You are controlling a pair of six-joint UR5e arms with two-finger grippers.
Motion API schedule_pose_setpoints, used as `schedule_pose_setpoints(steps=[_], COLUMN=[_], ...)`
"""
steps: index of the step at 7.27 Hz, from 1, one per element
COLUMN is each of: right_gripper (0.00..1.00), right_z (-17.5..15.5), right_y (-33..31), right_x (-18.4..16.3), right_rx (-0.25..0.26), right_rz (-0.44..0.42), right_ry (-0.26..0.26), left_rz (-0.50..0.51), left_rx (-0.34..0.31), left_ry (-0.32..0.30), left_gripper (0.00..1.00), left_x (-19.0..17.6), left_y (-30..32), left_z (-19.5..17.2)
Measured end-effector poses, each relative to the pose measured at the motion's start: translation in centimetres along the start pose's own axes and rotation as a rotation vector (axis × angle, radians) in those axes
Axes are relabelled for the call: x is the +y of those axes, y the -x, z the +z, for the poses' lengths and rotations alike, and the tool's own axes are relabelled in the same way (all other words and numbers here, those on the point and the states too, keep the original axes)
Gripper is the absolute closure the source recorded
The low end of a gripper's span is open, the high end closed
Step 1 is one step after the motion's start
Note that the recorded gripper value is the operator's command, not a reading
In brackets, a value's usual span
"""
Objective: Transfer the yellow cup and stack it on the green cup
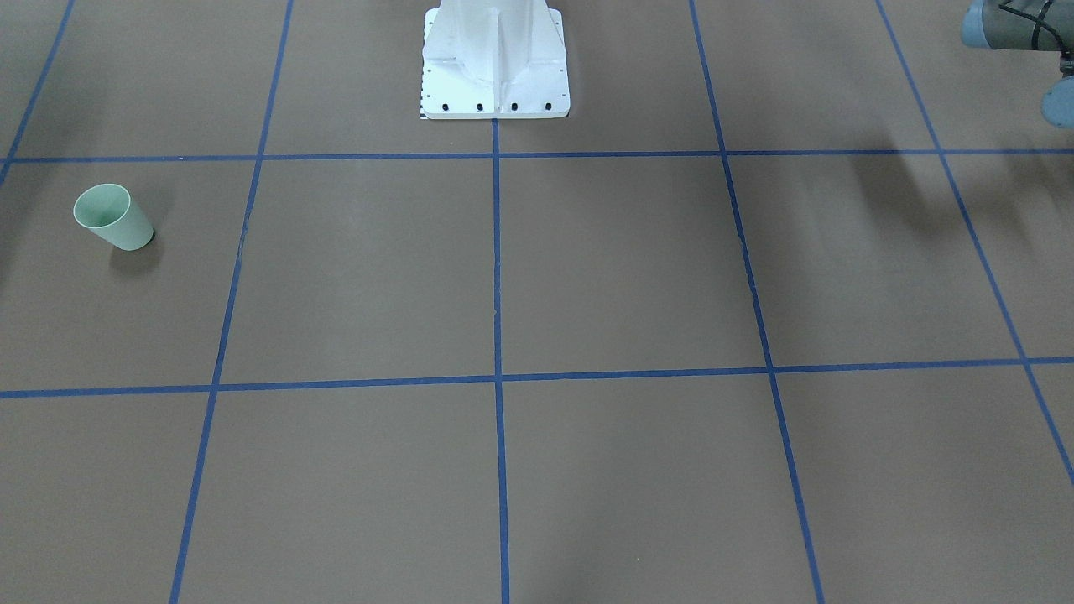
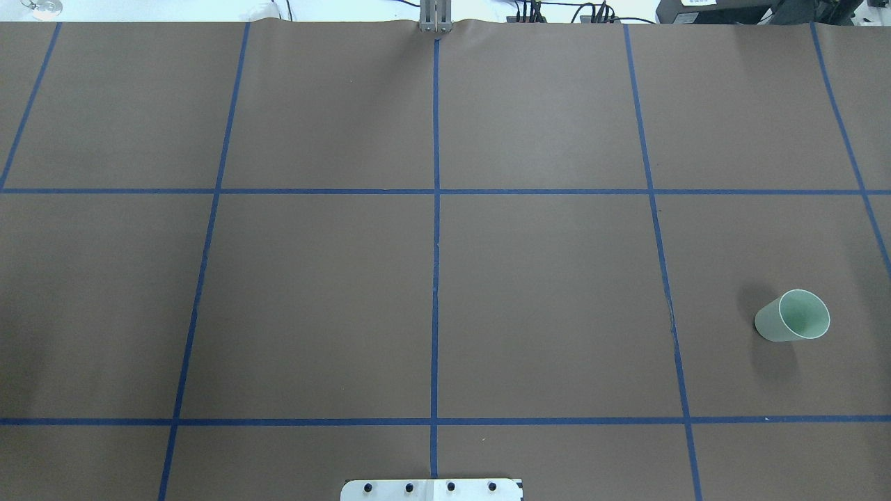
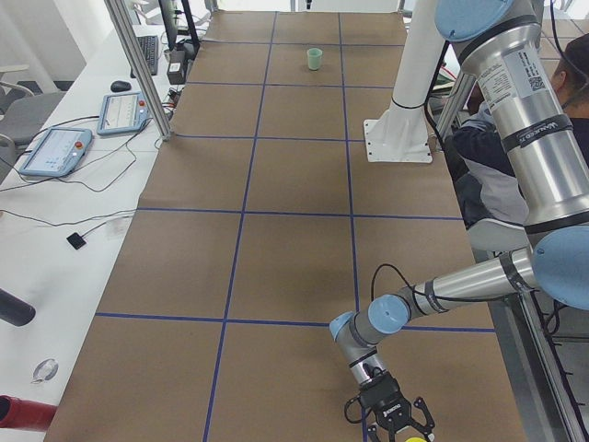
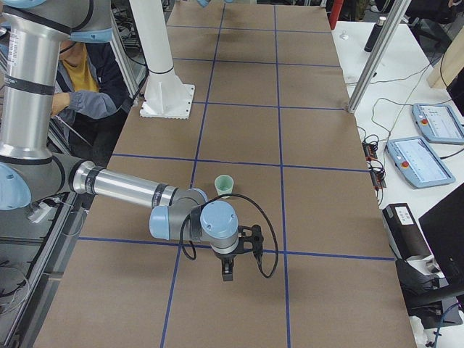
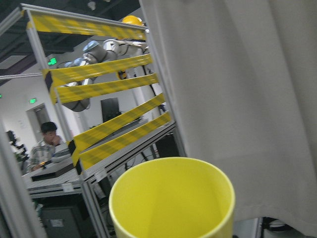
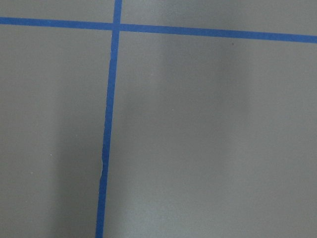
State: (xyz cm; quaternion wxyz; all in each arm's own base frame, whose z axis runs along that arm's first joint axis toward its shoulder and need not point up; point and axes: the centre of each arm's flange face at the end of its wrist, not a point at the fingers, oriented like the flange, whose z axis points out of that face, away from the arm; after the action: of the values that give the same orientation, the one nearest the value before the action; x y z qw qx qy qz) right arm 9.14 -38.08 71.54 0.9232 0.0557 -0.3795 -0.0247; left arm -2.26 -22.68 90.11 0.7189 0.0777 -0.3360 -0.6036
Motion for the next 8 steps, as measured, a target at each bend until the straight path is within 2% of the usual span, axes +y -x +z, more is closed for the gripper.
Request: schedule_pose_setpoints(steps=[2, 4, 6, 7, 8], right_gripper=[0.00, 0.00, 0.00, 0.00, 0.00], right_z=[-0.2, -0.6, -0.9, -1.0, -1.2], right_y=[0.2, 0.5, 0.8, 1.0, 1.3], right_x=[-0.2, -0.7, -1.1, -1.3, -1.4], right_rx=[0.002, 0.003, 0.000, -0.006, -0.018], right_rz=[-0.021, -0.041, -0.051, -0.058, -0.077], right_ry=[-0.022, -0.050, -0.063, -0.071, -0.090], left_rz=[0.019, 0.080, 0.140, 0.149, 0.150], left_rx=[0.294, 0.580, 0.810, 0.903, 1.001], left_ry=[-0.027, -0.048, -0.101, -0.121, -0.123], left_gripper=[0.88, 0.89, 0.93, 0.99, 1.00], left_x=[-1.9, -4.8, -7.6, -8.9, -10.0], left_y=[-2.1, -3.1, -6.2, -9.4, -12.2], left_z=[2.2, 1.8, -3.3, -7.5, -12.0])
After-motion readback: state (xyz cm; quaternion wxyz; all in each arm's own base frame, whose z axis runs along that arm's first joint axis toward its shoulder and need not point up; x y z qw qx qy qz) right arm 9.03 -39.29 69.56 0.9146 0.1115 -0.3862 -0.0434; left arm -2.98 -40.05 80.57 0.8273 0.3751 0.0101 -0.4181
